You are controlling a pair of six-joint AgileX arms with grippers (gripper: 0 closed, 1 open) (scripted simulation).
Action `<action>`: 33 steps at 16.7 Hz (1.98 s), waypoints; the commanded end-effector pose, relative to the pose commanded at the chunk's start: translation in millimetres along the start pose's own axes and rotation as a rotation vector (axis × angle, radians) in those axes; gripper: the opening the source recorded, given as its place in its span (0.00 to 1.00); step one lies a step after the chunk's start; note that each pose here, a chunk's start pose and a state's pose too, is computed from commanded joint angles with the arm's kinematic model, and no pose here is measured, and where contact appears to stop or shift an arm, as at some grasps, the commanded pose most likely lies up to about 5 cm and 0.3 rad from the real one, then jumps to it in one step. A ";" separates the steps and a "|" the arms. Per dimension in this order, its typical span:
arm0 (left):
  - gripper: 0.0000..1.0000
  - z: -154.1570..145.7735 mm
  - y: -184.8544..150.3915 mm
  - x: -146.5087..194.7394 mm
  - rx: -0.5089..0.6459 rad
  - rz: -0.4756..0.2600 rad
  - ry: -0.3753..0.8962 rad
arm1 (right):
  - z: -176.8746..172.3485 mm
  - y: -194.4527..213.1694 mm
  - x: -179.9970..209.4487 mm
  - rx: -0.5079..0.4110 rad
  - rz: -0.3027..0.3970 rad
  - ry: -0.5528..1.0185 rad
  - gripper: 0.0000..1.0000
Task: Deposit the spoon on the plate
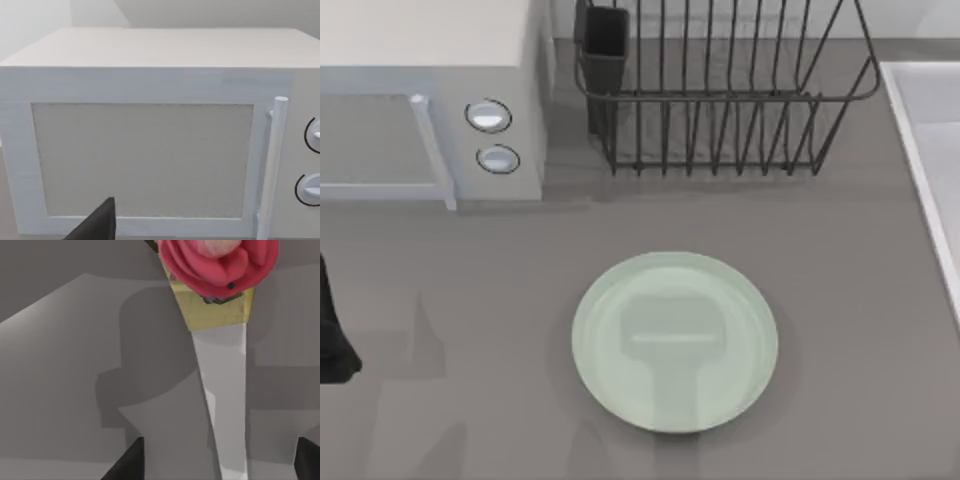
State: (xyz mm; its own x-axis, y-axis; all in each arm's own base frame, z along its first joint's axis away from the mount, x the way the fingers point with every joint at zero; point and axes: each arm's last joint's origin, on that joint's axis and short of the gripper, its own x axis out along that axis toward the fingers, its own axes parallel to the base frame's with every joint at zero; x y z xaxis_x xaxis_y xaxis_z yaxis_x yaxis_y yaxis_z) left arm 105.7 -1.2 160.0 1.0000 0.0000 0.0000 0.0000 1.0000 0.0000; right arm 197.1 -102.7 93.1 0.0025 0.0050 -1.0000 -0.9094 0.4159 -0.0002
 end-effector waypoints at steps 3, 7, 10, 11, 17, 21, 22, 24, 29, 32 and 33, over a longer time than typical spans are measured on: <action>1.00 0.0 0.0 0.0 0.000 0.000 0.000 | 0.0 0.0 0.0 0.000 0.000 0.000 0.00; 1.00 0.0 0.0 0.0 0.000 0.000 0.000 | 0.2 -2.6 -30.4 0.035 -0.003 0.016 0.00; 1.00 0.0 0.0 0.0 0.000 0.000 0.000 | 0.3 -5.8 -57.0 0.030 0.007 0.015 0.00; 1.00 0.0 0.0 0.0 0.000 0.000 0.000 | 0.4 -5.1 -68.0 0.030 0.020 0.014 0.00; 1.00 0.0 0.0 0.0 0.000 0.000 0.000 | 1.2 0.7 -121.2 0.039 0.001 0.016 0.00; 1.00 0.0 0.0 0.0 0.000 0.000 0.000 | 1.4 0.5 -120.1 0.039 0.005 0.016 0.00; 1.00 0.0 0.0 0.0 0.000 0.000 0.000 | 1.4 0.5 -120.1 0.039 0.005 0.016 0.00; 1.00 0.0 0.0 0.0 0.000 0.000 0.000 | 5.4 -3.6 -121.5 -0.009 0.003 0.016 0.00; 1.00 0.0 0.0 0.0 0.000 0.000 0.000 | 42.9 -31.1 -127.8 -0.421 0.003 0.014 0.00; 1.00 0.0 0.0 0.0 0.000 0.000 0.000 | 85.7 -49.1 -127.0 -0.847 0.024 0.007 0.00; 1.00 0.0 0.0 0.0 0.000 0.000 0.000 | 103.2 -53.6 -125.2 -1.013 0.035 0.002 0.00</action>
State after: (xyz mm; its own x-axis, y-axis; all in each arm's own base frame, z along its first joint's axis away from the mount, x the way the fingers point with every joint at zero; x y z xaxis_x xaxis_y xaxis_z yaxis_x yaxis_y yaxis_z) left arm 105.7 -1.2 160.0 1.0000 0.0000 0.0000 0.0000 1.0000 0.0000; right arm 288.4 -31.7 218.9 -0.0306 0.0007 -0.9995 -0.8337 -0.5517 0.0252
